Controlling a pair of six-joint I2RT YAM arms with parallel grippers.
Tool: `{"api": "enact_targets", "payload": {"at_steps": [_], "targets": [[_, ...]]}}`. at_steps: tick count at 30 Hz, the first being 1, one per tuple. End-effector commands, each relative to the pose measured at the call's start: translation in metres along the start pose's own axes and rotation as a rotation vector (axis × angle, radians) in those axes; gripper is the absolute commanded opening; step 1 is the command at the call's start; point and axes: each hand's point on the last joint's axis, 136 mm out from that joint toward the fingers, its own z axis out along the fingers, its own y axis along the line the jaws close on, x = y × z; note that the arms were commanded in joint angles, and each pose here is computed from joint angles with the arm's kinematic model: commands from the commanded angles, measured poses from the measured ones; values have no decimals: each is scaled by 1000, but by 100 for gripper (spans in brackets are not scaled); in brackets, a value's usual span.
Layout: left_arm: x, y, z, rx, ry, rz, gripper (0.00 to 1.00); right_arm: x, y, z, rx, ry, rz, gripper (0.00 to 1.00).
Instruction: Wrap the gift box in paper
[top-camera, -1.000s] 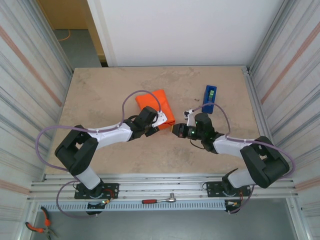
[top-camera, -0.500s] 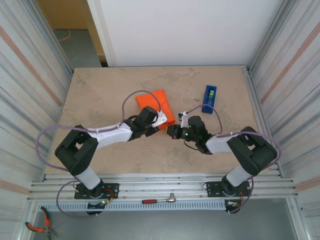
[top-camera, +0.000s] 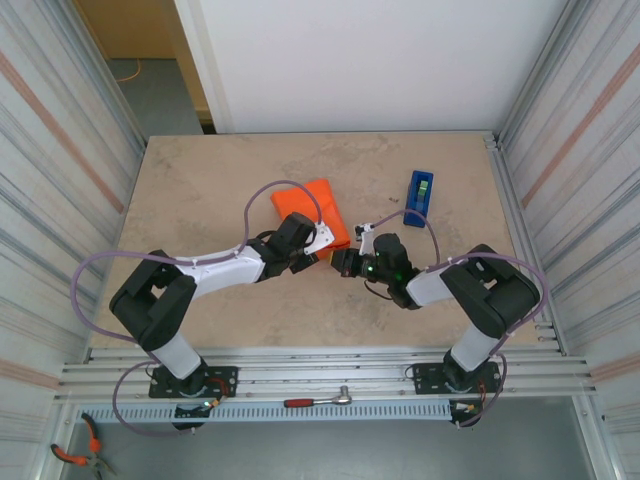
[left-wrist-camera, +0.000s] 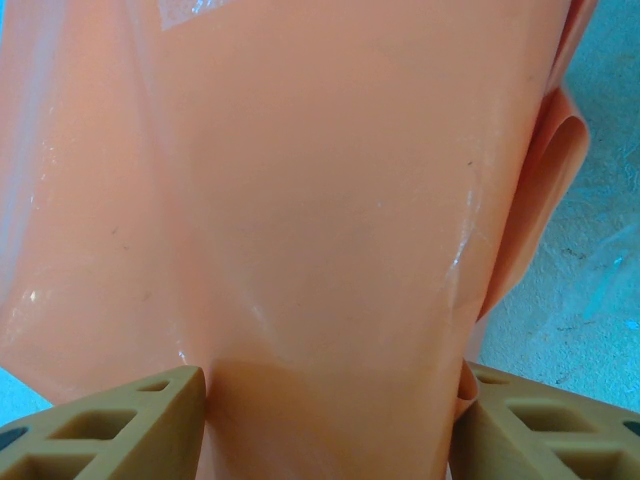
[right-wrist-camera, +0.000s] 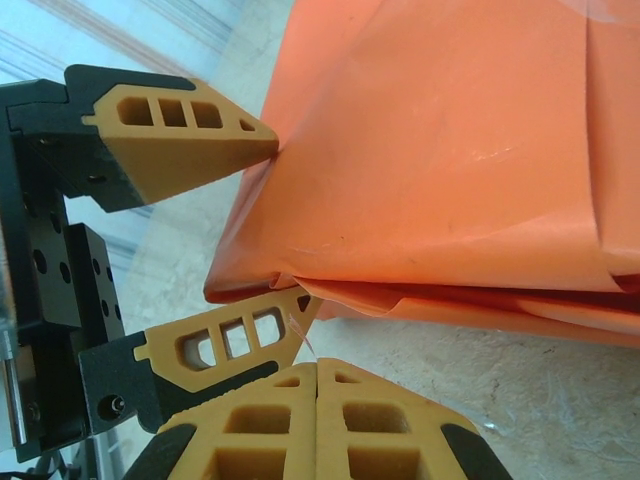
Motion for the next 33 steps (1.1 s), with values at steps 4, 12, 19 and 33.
{"api": "enact_targets", "payload": {"at_steps": [4, 12, 19, 33], "targets": [[17, -9, 6, 34, 68, 6, 62, -16, 10, 8, -30, -47, -6, 0], [17, -9, 6, 34, 69, 8, 62, -19, 10, 16, -30, -47, 0, 0], [16, -10, 5, 34, 67, 13, 62, -22, 4, 22, -20, -56, 15, 0], [16, -11, 6, 32, 68, 16, 61, -26, 1, 23, -26, -62, 49, 0]]}}
